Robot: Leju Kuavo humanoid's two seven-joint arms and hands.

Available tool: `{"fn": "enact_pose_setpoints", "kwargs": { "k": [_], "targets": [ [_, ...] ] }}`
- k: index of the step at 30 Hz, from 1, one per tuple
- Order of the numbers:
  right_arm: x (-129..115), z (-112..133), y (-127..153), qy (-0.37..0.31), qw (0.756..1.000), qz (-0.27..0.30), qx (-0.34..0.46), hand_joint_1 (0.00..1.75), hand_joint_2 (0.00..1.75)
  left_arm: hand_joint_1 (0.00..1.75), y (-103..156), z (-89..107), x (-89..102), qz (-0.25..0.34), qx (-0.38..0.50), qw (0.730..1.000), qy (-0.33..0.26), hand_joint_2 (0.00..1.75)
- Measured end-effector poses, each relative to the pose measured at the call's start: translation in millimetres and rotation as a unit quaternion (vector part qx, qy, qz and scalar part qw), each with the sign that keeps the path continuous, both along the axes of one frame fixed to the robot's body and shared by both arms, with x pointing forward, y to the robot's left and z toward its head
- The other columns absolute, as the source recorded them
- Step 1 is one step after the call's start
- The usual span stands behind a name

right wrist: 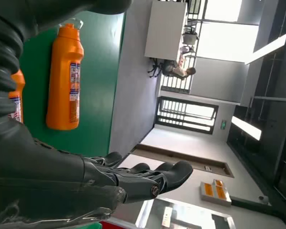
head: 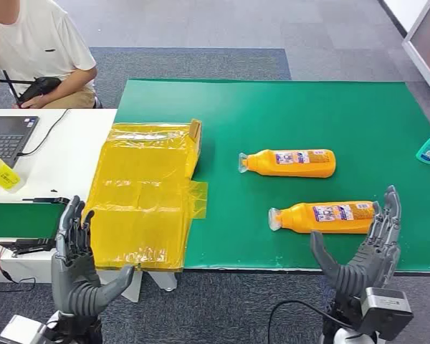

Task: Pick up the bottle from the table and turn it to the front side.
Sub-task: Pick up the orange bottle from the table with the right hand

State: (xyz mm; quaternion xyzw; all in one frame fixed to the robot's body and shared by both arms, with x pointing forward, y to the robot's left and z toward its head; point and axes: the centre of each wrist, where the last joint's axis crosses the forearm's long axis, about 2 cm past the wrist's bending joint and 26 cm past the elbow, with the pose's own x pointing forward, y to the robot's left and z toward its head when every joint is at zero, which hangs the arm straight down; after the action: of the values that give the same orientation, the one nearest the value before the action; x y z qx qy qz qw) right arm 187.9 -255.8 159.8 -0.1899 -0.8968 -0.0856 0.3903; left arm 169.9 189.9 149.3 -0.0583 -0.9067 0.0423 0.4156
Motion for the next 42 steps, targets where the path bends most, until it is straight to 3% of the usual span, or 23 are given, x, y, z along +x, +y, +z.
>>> {"fn": "enact_pose_setpoints", "kwargs": {
  "k": [15,21,23,26,29,34,39,42],
  "targets": [
    [-0.4,0.6,-2.7,0.002,1.000,-0.005,-0.003,0.00,1.75,0.00,0.0,-0.1,0.0,-0.002,0.000,1.000,0.004,1.75],
    [-0.3,5.7,3.2,0.024,0.998,0.007,-0.059,0.00,1.75,0.00,1.7,-1.0,-0.3,-0.005,0.001,1.000,0.005,1.75],
    [2.1,11.9,7.6,0.060,0.993,-0.002,-0.106,0.00,1.75,0.00,2.4,-1.3,-0.4,-0.005,0.002,1.000,0.005,1.75],
    [9.8,21.3,12.4,0.156,0.959,-0.073,-0.224,0.00,1.75,0.00,3.6,-1.5,-0.7,-0.001,0.017,1.000,0.002,1.75],
    [18.6,28.1,13.9,0.202,0.924,-0.136,-0.295,0.00,1.75,0.00,5.3,-0.7,-1.1,0.009,0.044,0.999,-0.001,1.75],
    [25.0,21.2,11.3,0.274,0.874,-0.173,-0.362,0.00,1.75,0.00,8.3,-1.8,-1.8,0.028,0.082,0.996,0.003,1.75],
    [37.8,7.5,-2.6,0.356,0.794,-0.231,-0.436,0.00,1.75,0.00,8.2,-2.2,-1.8,0.012,0.074,0.997,0.002,1.75],
    [46.9,2.1,-14.0,0.371,0.777,-0.234,-0.452,0.00,1.75,0.00,7.9,-2.2,-1.8,0.007,0.073,0.997,0.002,1.75]
  ]
}}
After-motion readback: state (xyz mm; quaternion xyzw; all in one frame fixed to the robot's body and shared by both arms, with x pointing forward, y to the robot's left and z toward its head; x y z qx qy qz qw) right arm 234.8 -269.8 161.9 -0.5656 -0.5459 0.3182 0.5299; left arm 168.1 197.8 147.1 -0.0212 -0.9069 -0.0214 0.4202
